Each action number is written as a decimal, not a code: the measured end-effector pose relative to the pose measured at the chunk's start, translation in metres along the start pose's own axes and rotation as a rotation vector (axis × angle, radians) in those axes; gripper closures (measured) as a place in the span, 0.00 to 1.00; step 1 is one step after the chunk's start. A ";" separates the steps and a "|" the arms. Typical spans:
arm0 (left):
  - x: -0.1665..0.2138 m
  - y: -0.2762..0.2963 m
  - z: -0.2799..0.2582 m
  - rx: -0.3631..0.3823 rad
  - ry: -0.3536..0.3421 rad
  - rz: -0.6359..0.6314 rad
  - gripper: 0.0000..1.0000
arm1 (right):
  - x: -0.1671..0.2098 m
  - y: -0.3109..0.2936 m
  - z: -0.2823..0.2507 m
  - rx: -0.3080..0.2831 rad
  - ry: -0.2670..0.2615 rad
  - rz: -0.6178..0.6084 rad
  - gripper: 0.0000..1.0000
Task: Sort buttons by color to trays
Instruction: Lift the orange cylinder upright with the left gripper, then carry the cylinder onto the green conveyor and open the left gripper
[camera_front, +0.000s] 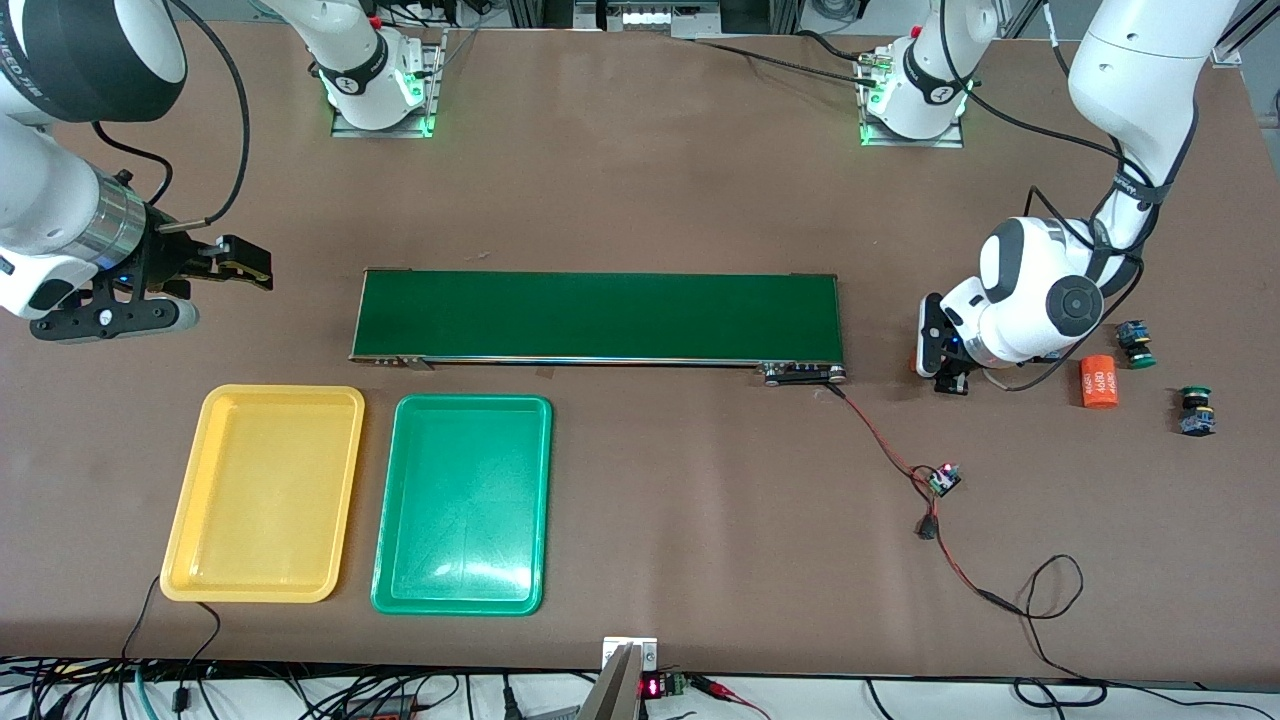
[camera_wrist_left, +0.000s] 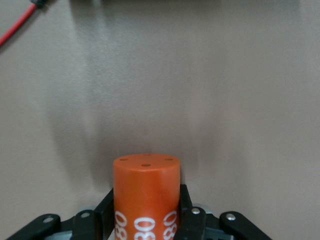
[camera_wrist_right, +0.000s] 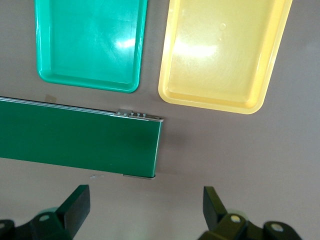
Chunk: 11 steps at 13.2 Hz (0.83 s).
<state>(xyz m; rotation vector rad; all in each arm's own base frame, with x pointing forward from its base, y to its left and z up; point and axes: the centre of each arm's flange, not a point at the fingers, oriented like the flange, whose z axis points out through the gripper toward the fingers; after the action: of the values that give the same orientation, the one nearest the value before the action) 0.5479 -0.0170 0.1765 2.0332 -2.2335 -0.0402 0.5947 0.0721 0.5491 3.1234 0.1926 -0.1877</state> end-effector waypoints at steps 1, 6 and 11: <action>0.000 -0.002 -0.008 0.015 -0.003 0.000 0.50 | 0.000 0.000 0.000 0.000 0.000 0.000 0.00; 0.001 -0.003 -0.064 0.067 -0.015 -0.102 0.50 | 0.000 0.000 0.000 0.000 0.000 0.000 0.00; 0.080 0.007 -0.083 0.010 -0.026 -0.077 0.50 | 0.000 0.000 0.000 0.000 0.000 0.000 0.00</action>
<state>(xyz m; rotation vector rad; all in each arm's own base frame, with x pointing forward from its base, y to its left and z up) 0.5423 -0.0908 0.2658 2.1353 -2.1731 -0.0631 0.5947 0.0720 0.5491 3.1235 0.1923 -0.1877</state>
